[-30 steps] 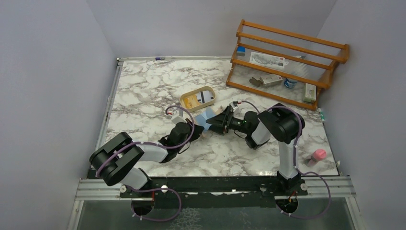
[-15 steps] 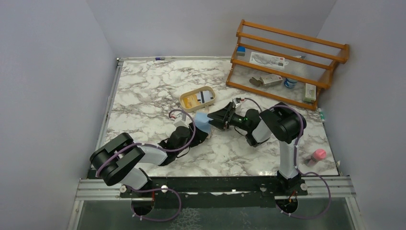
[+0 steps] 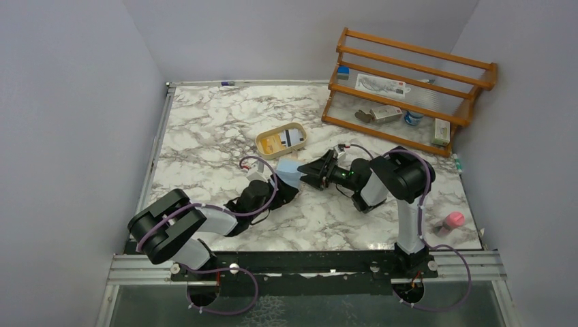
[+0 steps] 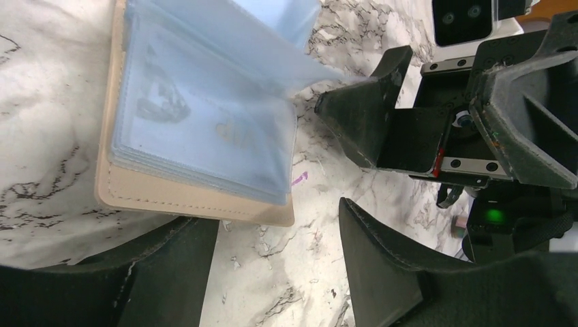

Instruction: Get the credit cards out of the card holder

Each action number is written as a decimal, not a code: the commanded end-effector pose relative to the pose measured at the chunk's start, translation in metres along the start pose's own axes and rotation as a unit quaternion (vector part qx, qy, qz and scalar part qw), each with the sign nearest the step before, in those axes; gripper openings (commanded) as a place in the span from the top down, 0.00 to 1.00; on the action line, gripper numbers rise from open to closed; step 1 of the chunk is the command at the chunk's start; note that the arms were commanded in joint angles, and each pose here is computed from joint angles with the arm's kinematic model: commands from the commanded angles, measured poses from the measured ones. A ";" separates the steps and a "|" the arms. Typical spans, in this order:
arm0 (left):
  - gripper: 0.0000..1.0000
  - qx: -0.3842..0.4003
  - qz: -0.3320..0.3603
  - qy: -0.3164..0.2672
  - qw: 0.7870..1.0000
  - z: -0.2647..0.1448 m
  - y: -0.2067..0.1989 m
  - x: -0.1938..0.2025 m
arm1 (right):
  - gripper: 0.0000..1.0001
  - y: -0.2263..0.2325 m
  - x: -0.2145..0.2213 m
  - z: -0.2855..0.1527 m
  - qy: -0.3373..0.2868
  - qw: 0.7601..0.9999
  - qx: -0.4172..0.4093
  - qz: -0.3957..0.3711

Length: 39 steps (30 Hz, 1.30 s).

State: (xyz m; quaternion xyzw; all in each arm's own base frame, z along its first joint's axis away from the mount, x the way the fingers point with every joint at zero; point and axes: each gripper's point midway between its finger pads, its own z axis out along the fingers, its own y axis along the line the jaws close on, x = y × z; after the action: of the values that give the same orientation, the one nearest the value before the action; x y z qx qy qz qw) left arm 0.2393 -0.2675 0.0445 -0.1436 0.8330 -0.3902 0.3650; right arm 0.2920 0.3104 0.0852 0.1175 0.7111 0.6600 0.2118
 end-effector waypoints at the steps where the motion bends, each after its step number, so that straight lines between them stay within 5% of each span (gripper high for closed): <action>1: 0.34 -0.025 0.012 -0.011 1.000 -0.003 0.019 -0.005 | 0.17 0.038 -0.005 -0.004 -0.019 0.994 -0.089 -0.067; 11: 0.46 -0.027 0.027 -0.079 0.996 -0.009 0.017 -0.040 | 0.17 0.040 -0.005 -0.001 -0.012 0.993 -0.091 -0.071; 19: 0.75 -0.026 0.036 -0.101 0.994 -0.004 0.011 -0.054 | 0.16 0.039 -0.005 0.000 -0.007 0.993 -0.093 -0.070; 28: 0.81 -0.030 0.029 -0.104 0.994 0.000 0.015 -0.052 | 0.16 0.039 -0.003 0.002 0.000 0.993 -0.097 -0.072; 34: 1.00 -0.036 0.029 -0.108 0.993 0.001 0.018 -0.054 | 0.16 0.040 -0.003 0.003 0.004 0.992 -0.100 -0.073; 39: 1.00 -0.037 0.027 -0.113 0.993 0.001 0.019 -0.057 | 0.16 0.044 -0.002 0.001 0.004 0.992 -0.093 -0.086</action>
State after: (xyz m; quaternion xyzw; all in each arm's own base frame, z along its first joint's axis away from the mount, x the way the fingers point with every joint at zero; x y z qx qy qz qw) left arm 0.2690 -0.2281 0.0489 -0.1673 0.8170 -0.3321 0.4407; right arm 0.2936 0.3145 0.0838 0.1062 0.7110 0.6635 0.2073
